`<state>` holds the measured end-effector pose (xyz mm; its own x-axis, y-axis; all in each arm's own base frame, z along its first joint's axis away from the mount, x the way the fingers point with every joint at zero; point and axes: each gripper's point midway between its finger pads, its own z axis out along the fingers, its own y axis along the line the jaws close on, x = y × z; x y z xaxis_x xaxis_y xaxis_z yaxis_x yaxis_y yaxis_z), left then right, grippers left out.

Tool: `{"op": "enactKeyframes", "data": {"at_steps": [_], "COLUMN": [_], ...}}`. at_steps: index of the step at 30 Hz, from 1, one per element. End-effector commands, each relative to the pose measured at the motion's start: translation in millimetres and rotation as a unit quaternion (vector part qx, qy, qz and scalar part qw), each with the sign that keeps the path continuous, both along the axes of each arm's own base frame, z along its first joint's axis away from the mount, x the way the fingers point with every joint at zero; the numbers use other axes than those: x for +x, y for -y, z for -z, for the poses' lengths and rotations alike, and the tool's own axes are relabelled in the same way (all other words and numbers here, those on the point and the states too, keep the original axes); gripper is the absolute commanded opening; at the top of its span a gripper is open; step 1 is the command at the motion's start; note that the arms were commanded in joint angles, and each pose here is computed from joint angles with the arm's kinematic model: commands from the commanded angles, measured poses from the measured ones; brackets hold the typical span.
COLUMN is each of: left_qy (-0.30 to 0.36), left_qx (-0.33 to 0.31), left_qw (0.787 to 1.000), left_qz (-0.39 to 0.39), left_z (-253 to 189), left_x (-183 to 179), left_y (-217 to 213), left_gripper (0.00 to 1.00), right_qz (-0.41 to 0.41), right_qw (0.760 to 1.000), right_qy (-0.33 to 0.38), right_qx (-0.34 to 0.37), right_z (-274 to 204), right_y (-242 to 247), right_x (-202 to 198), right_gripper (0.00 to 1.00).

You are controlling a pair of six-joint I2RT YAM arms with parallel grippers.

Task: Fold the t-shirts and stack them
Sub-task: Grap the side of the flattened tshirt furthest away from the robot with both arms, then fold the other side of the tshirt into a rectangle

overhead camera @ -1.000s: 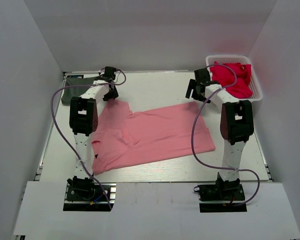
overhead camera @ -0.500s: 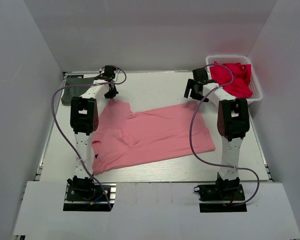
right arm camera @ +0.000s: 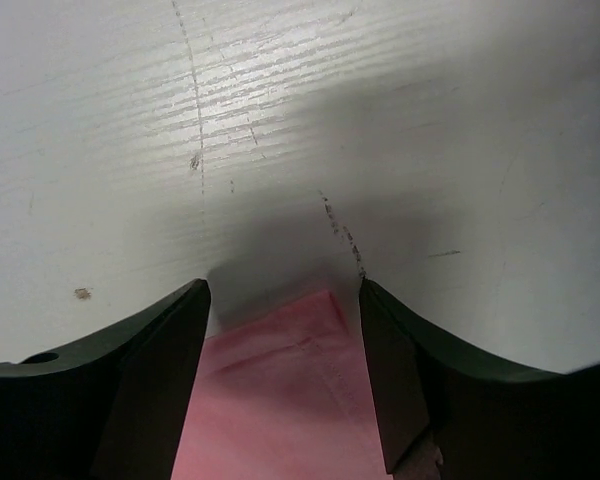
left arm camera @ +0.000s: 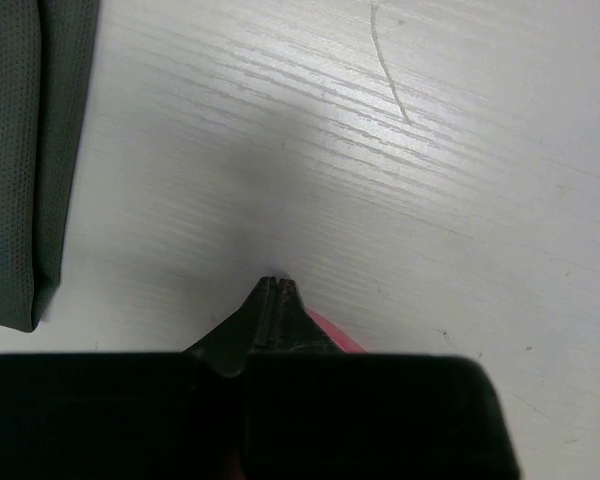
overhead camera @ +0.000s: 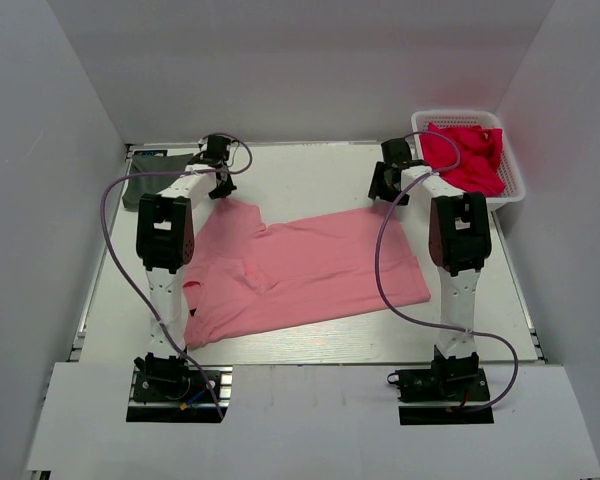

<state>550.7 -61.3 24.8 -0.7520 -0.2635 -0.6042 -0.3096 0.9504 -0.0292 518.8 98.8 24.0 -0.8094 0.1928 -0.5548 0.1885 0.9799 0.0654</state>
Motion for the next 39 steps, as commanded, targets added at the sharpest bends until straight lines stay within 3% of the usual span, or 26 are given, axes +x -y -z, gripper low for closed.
{"op": "enactKeyframes", "data": {"at_steps": [1,5,6,8,9,16,21,39], "left_qy": [0.022,0.027,0.026,0.037,0.042,0.072,0.105,0.114], "left_qx": [-0.007,-0.011,-0.011,-0.012,-0.017,-0.027,-0.04,-0.15], "left_qw": [1.0,1.0,1.0,0.999,0.999,0.997,0.994,0.981], "left_qz": [0.002,-0.001,-0.001,-0.001,0.002,0.012,0.01,-0.047], "left_z": [-31,-38,-39,-42,-48,-75,-110,-106], "left_x": [-3,-9,-11,-11,-11,-8,-30,-222], "left_y": [0,0,-1,-1,1,5,3,-2], "left_gripper": [0.0,0.0,0.0,0.0,0.0,0.0,0.0,0.0], "right_qz": [0.008,0.007,0.006,0.01,0.01,0.001,-0.006,0.013], "right_qw": [1.0,0.999,1.0,1.0,1.0,0.999,0.997,0.994], "right_qy": [-0.017,-0.021,-0.021,-0.016,-0.011,0.033,0.08,0.106], "right_qx": [0.011,0.023,0.022,0.018,0.018,0.012,0.016,0.013], "right_z": [1,6,6,3,-1,-31,-65,-81], "right_y": [-2,-3,-4,-2,-2,-2,-3,25], "right_x": [-11,-26,-28,-26,-24,-3,-1,-88], "right_gripper": [0.68,0.45,0.31,0.16,0.01,0.0,0.0,0.0]}}
